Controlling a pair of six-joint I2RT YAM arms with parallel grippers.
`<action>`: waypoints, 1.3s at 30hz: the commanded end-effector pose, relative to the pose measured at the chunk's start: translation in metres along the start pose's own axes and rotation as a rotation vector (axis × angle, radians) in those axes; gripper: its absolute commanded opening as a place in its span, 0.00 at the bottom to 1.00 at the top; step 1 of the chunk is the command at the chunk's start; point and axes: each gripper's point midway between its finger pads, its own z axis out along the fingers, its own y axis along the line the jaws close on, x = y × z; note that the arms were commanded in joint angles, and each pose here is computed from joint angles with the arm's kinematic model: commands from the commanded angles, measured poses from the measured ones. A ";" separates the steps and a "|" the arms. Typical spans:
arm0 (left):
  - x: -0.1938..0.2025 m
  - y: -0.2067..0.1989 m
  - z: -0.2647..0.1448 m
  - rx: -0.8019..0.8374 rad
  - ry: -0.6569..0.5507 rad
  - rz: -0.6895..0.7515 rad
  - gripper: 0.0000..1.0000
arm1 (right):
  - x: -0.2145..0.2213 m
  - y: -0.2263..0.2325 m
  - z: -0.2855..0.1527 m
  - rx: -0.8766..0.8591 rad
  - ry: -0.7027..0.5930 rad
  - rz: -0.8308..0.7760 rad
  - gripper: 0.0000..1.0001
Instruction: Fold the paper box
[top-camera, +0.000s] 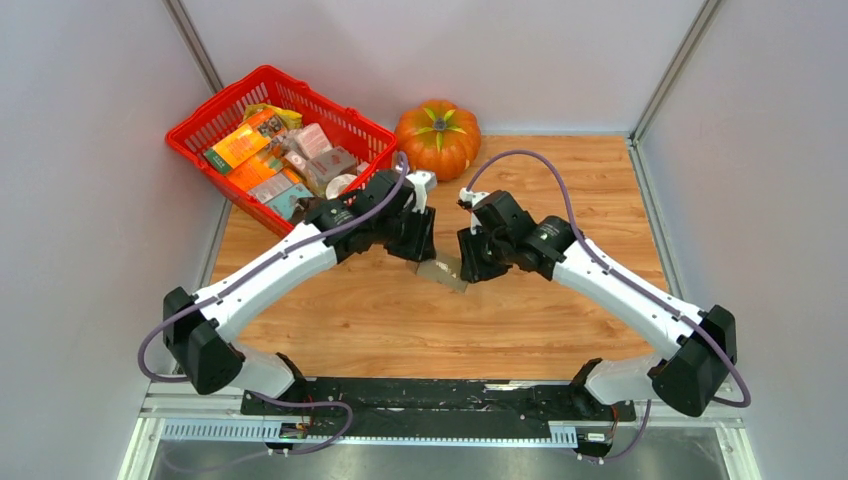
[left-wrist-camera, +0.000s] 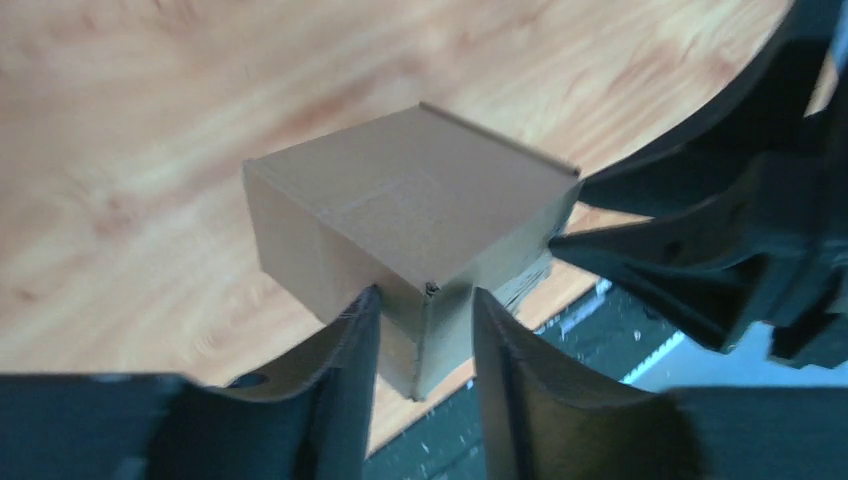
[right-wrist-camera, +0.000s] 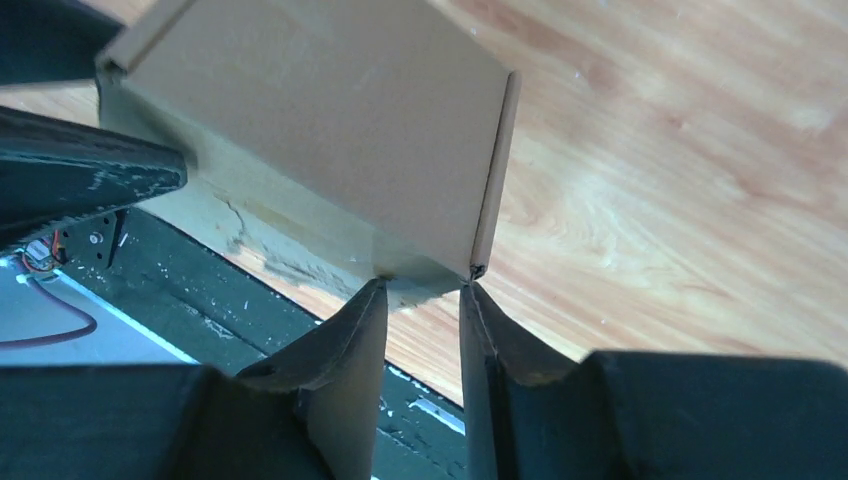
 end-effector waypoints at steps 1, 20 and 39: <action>-0.036 -0.039 -0.014 0.125 -0.119 0.100 0.50 | -0.043 0.036 -0.010 -0.129 -0.162 -0.080 0.38; 0.101 0.052 -0.068 -0.002 -0.231 -0.121 0.74 | 0.067 0.011 0.009 -0.233 -0.189 0.051 0.75; 0.117 0.108 -0.159 -0.161 -0.545 -0.214 0.65 | 0.032 0.083 0.105 0.277 -0.057 -0.695 0.68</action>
